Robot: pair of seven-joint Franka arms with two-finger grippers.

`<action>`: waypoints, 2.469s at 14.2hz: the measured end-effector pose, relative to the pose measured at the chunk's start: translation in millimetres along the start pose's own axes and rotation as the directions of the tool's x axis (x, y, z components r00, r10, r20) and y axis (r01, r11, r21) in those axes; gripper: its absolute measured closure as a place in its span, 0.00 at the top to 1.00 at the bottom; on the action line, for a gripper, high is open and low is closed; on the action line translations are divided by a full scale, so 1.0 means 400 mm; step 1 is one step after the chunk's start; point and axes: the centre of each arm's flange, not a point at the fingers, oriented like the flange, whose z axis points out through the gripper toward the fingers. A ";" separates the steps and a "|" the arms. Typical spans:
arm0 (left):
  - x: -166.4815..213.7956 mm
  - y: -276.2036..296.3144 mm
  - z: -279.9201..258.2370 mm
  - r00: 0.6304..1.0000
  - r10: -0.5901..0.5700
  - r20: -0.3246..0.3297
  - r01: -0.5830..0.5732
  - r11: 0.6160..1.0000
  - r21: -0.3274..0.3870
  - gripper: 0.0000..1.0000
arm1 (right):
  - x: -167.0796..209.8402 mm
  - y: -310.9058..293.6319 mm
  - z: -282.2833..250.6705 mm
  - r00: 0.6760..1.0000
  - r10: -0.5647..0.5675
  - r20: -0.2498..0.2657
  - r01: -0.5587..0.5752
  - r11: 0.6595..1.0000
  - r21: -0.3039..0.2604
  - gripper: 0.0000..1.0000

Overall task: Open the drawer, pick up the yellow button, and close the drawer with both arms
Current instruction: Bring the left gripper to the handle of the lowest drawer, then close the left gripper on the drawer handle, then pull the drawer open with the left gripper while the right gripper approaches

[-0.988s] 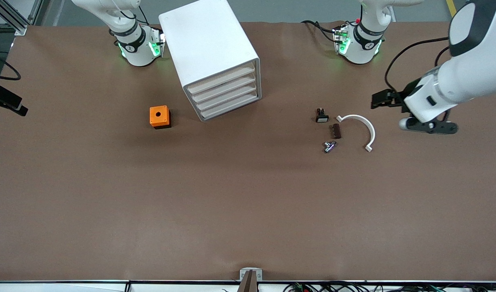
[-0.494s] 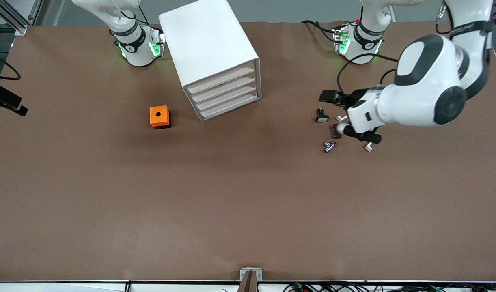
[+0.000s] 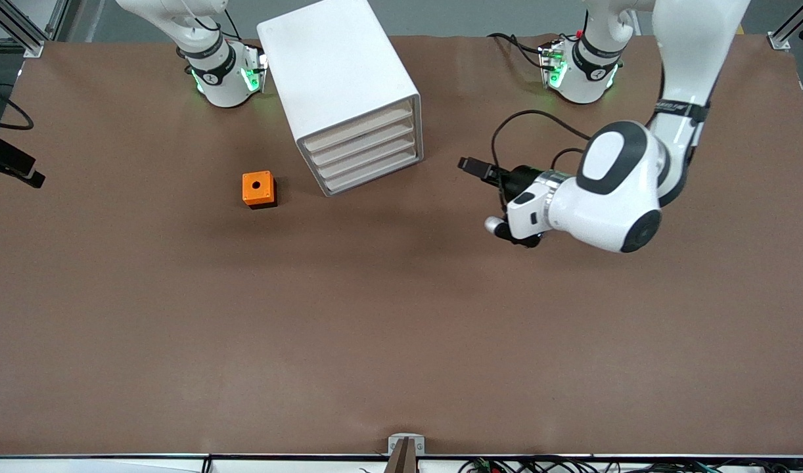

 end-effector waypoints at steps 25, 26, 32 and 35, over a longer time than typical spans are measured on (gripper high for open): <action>0.093 -0.005 0.587 0.901 0.433 -0.035 -0.403 0.804 -0.437 0.63 | 0.009 -0.062 0.037 0.999 -0.020 0.036 0.020 1.000 -0.001 1.00; 0.089 0.002 0.599 0.902 0.431 -0.034 -0.400 0.800 -0.447 0.63 | 0.005 -0.089 0.040 0.999 0.001 0.043 -0.001 1.000 -0.002 1.00; 0.073 0.027 0.659 0.902 0.430 -0.046 -0.399 0.788 -0.469 0.56 | -0.035 -0.274 0.055 0.985 0.149 0.084 -0.148 0.989 -0.026 1.00; 0.070 0.030 0.677 0.897 0.436 -0.072 -0.414 0.774 -0.479 0.46 | -0.052 -0.348 0.067 0.977 0.193 0.091 -0.190 0.981 -0.037 1.00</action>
